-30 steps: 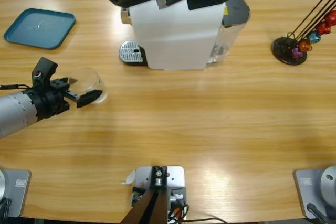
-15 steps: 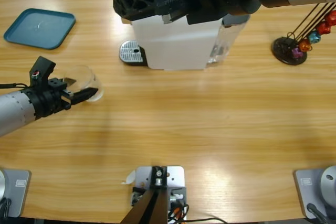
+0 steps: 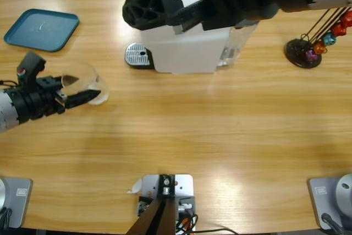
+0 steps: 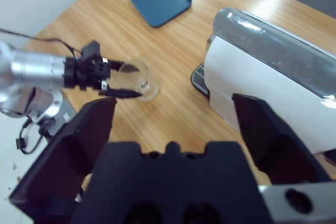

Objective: Pour coffee

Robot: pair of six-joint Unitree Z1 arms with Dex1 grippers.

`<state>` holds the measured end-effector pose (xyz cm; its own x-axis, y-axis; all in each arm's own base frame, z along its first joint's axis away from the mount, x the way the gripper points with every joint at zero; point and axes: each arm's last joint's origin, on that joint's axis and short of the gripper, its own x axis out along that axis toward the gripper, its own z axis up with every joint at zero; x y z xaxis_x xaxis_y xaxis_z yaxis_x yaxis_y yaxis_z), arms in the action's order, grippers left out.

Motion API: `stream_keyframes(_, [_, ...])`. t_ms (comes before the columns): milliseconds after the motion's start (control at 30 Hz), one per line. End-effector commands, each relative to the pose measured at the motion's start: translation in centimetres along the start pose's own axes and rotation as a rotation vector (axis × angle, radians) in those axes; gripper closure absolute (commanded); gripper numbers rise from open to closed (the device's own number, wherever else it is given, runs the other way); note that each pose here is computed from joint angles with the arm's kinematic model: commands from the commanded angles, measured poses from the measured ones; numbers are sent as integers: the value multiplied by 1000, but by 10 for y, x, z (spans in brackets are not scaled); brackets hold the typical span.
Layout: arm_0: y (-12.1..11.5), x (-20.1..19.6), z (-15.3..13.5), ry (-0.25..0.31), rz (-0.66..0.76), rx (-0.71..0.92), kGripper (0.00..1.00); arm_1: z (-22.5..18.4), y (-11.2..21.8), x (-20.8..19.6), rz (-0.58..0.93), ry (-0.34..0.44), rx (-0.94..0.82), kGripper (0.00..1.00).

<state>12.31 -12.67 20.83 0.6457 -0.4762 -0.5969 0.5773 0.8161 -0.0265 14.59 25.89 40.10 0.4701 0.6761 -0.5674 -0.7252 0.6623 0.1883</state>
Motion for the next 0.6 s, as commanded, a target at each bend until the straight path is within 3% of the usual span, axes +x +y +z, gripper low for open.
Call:
stream_keyframes(33, [14, 20, 33, -19, -74, 56, 1000, -8, -2, -44, 26, 12, -59, 0])
stream_keyframes(233, [39, 52, 53, 1, -79, 63, 1000, -9, -3, -43, 24, 16, -60, 0])
stream_keyframes(600, [39, 114, 68, 55, -136, 63, 1000, -19, -4, -33, 27, 45, -62, 0])
